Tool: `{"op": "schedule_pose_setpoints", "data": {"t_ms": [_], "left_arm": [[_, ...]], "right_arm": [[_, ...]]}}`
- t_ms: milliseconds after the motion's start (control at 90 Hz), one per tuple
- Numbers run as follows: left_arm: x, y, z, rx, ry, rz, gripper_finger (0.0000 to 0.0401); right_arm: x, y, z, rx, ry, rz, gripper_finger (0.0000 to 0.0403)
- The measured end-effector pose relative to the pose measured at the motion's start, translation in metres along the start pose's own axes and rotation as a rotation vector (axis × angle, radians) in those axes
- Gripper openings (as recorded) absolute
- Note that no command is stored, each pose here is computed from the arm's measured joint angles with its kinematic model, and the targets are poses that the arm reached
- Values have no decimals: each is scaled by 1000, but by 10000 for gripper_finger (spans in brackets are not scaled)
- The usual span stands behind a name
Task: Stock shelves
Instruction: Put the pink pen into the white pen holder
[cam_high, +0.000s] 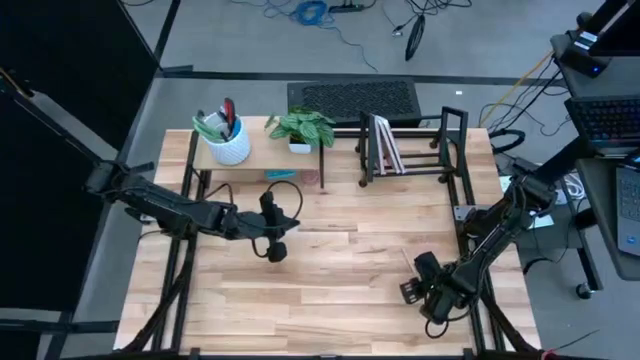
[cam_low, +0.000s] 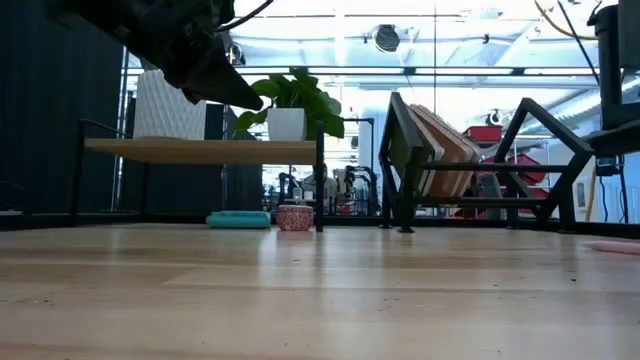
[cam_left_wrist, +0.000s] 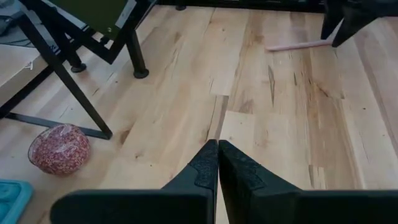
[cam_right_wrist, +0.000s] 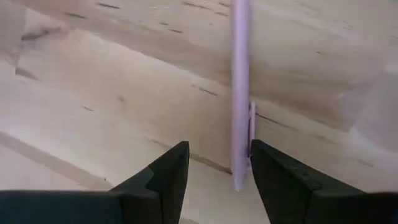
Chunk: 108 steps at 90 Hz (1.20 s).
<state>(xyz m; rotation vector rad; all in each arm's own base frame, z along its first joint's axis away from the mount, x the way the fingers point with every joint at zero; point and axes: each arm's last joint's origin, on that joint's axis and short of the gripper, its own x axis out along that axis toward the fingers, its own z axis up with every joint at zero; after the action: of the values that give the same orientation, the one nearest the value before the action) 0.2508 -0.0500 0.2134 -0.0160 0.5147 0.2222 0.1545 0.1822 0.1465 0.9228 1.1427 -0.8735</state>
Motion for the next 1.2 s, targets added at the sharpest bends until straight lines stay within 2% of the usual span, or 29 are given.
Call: {"op": "schedule_pose_setpoints", "data": {"t_ms": [156,289,433,700,800,967,1200], "left_arm": [[0,-1,0,0,6,-27,0],[0,-1,0,0,6,-30,0],[0,-1,0,-1,6,-29,0],[0,-1,0,-2,4,-32,0],[0,-2,4,-16,-27,-47,0],[0,-3,8,-31,-65,-57,0],[-1,-3,9,-35,-74,-59,0]], "right_arm": [[-13,5,9,-102,6,11,157],[-16,5,25,-141,-50,-44,157],[2,2,44,-133,-65,-94,157],[33,-8,57,-117,-10,-3,153],[34,-10,56,-93,-13,-10,120],[34,-10,53,-110,-60,13,20],[34,-11,52,-137,-103,11,9]]}}
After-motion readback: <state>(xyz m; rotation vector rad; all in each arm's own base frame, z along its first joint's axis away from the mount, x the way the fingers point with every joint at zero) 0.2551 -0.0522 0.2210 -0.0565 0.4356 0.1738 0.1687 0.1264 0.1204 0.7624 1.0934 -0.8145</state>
